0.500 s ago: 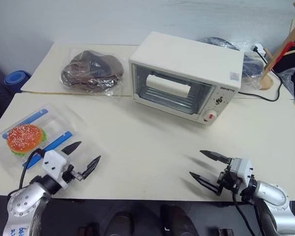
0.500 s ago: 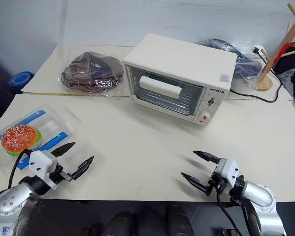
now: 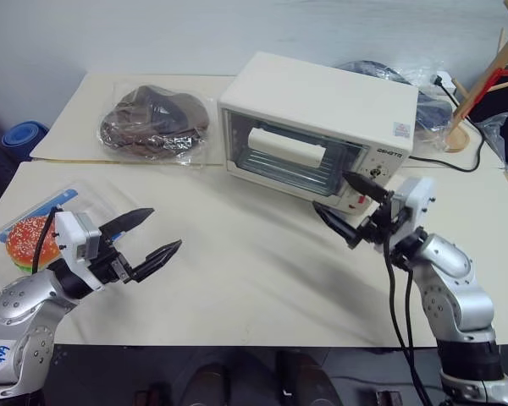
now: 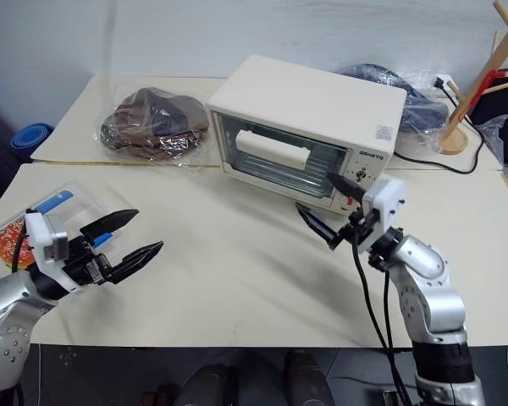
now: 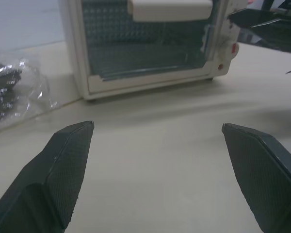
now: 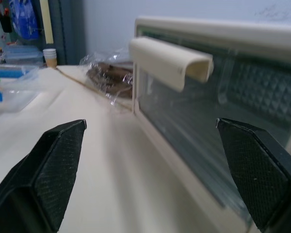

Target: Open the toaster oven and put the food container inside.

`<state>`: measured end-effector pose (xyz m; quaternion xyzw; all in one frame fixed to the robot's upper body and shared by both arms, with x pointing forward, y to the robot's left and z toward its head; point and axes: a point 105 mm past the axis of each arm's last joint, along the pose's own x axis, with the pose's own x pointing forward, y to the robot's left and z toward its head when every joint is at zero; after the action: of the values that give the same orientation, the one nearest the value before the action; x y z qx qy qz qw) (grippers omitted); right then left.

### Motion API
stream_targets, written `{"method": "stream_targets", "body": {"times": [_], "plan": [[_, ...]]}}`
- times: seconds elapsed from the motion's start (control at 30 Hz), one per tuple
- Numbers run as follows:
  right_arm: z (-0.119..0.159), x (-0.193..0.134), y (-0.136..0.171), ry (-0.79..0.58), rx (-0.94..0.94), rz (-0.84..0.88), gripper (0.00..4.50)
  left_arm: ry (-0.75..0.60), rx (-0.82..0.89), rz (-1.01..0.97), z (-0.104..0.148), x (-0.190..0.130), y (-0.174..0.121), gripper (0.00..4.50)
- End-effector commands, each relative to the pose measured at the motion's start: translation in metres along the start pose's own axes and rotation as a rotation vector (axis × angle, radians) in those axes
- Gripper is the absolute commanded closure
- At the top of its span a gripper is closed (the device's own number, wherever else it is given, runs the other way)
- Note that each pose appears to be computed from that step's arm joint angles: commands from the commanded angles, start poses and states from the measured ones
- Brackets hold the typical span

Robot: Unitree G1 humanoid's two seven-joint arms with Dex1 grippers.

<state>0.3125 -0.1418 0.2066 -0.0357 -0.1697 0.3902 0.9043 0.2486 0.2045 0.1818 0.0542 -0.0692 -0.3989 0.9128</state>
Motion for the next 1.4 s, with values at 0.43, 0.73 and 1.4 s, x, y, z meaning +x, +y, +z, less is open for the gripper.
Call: {"method": "stream_targets", "body": {"times": [0.43,0.73,1.4], "plan": [[0.013,0.033,0.029,-0.066,-0.021,0.255,0.02,-0.04,0.016,-0.007,0.016,0.01,-0.012,0.0],[-0.02,-0.002,0.05,0.074,-0.142,0.411,0.0,-0.149,-0.048,0.056,0.036,0.015,0.016,0.6],[-0.033,-0.019,0.056,0.129,-0.172,0.364,0.0,-0.109,0.096,-0.213,0.032,0.138,0.067,4.46]]}}
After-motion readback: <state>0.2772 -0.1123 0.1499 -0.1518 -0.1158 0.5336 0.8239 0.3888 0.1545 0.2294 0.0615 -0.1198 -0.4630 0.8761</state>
